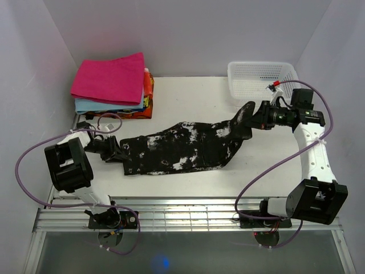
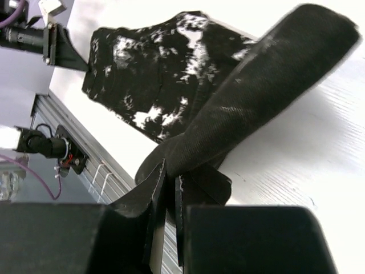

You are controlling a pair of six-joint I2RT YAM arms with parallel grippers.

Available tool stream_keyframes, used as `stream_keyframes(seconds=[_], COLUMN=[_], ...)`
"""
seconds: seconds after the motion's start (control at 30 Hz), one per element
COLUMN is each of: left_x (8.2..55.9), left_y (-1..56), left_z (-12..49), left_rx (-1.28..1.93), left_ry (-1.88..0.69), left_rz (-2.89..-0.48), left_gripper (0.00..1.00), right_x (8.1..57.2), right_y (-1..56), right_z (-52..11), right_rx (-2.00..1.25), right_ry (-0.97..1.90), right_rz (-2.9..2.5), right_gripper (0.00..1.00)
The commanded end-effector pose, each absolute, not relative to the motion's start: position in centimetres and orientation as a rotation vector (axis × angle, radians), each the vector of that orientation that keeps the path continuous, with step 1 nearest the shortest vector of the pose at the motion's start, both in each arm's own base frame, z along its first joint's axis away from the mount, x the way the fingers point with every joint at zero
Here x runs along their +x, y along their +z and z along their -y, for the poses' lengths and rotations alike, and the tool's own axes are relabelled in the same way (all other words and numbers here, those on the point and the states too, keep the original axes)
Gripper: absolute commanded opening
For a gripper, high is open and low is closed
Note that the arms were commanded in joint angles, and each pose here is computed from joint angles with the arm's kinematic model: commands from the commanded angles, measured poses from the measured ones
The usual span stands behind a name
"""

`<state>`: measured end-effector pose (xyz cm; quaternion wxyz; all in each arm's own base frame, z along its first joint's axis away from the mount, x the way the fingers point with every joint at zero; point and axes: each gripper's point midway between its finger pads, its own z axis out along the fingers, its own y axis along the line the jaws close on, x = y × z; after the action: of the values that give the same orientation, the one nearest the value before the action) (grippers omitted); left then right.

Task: Fold and stack the trousers
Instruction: Fold the trousers

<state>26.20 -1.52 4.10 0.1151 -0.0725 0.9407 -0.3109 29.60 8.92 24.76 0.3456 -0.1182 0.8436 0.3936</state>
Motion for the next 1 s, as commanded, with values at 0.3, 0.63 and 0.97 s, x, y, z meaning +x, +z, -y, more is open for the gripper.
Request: stream_keyframes(seconds=[0.3, 0.63, 0.97], left_x=[27.0, 26.3, 26.0], left_y=[3.0, 3.7, 1.7], left_z=[7.9, 12.9, 12.2], left_rx=[0.007, 0.107, 0.014], left_ry=[-1.058, -1.243, -1.155], left_rz=[-2.724, -2.680, -2.752], left_gripper=[0.00, 0.00, 0.00], right_x=[31.3, 30.2, 28.9], right_y=[25.5, 23.0, 23.0], right_z=[-17.4, -27.2, -35.5], right_rx=[-0.430, -0.644, -0.671], right_ry=[1.125, 1.133, 1.200], right_rz=[-2.119, -2.191, -2.179], right_gripper=[0.08, 0.08, 0.08])
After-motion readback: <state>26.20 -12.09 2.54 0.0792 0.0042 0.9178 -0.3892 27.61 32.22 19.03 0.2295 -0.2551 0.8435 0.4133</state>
